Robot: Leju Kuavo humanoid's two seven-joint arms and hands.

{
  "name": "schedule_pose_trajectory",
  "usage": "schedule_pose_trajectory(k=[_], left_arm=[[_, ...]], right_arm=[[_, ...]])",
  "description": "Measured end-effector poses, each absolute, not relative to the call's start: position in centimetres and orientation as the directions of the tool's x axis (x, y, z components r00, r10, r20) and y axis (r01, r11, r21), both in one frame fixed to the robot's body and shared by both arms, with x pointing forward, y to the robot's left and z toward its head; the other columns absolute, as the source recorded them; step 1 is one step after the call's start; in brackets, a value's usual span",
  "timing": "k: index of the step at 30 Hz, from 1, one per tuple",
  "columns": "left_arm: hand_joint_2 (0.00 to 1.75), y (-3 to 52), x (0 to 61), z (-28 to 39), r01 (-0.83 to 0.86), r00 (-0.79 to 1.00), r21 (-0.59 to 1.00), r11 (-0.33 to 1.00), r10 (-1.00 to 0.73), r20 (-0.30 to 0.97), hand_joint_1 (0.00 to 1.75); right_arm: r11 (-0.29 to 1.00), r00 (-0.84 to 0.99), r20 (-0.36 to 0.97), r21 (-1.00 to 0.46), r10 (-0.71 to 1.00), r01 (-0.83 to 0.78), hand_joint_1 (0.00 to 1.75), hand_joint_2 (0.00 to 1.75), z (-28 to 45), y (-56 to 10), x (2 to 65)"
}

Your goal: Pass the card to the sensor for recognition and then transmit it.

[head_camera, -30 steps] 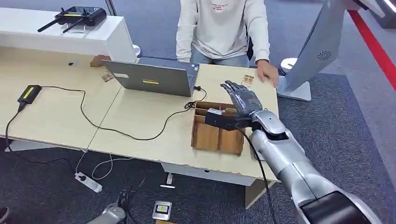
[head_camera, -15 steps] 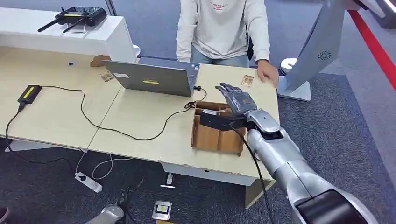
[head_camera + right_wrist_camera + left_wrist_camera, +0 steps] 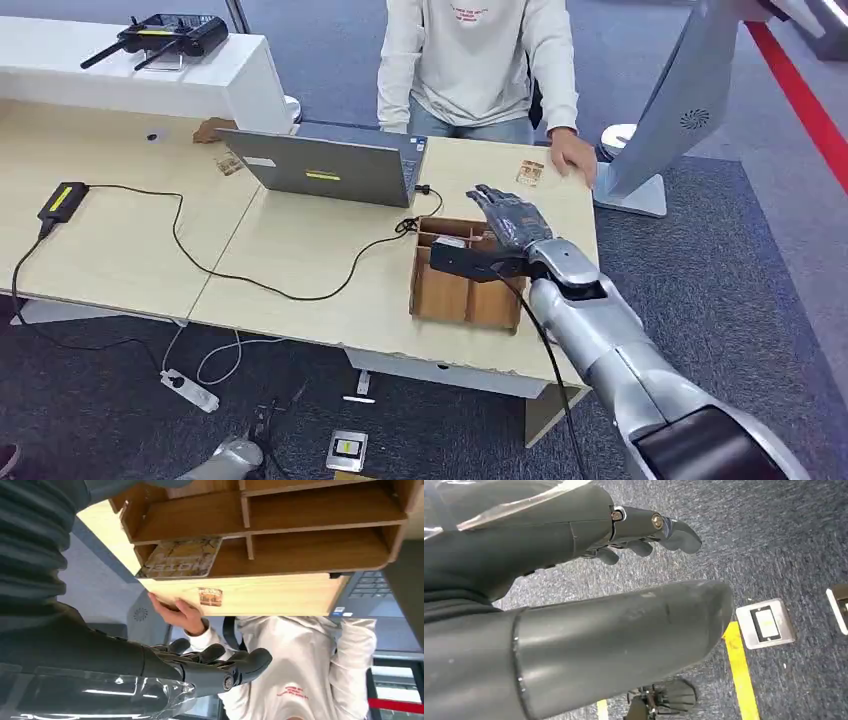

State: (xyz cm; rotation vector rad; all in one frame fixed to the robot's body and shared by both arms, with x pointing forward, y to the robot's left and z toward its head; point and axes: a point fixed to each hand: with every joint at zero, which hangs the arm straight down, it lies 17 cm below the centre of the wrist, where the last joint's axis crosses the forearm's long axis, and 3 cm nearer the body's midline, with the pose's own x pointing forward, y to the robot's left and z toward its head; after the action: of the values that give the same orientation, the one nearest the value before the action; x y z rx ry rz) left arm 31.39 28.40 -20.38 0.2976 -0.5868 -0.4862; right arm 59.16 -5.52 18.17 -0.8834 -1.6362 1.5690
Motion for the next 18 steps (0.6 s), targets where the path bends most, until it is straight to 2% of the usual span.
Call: schedule_pose_trajectory(k=[18], left_arm=[[0.00,29.1,31.8,-20.1,0.410,0.671,0.456,0.790,-0.600,0.436,0.00]], right_arm=[[-0.039,-0.407,-0.018,-0.998,0.913,-0.042,0.00,1.75,15.0,-11.1,60.2]])
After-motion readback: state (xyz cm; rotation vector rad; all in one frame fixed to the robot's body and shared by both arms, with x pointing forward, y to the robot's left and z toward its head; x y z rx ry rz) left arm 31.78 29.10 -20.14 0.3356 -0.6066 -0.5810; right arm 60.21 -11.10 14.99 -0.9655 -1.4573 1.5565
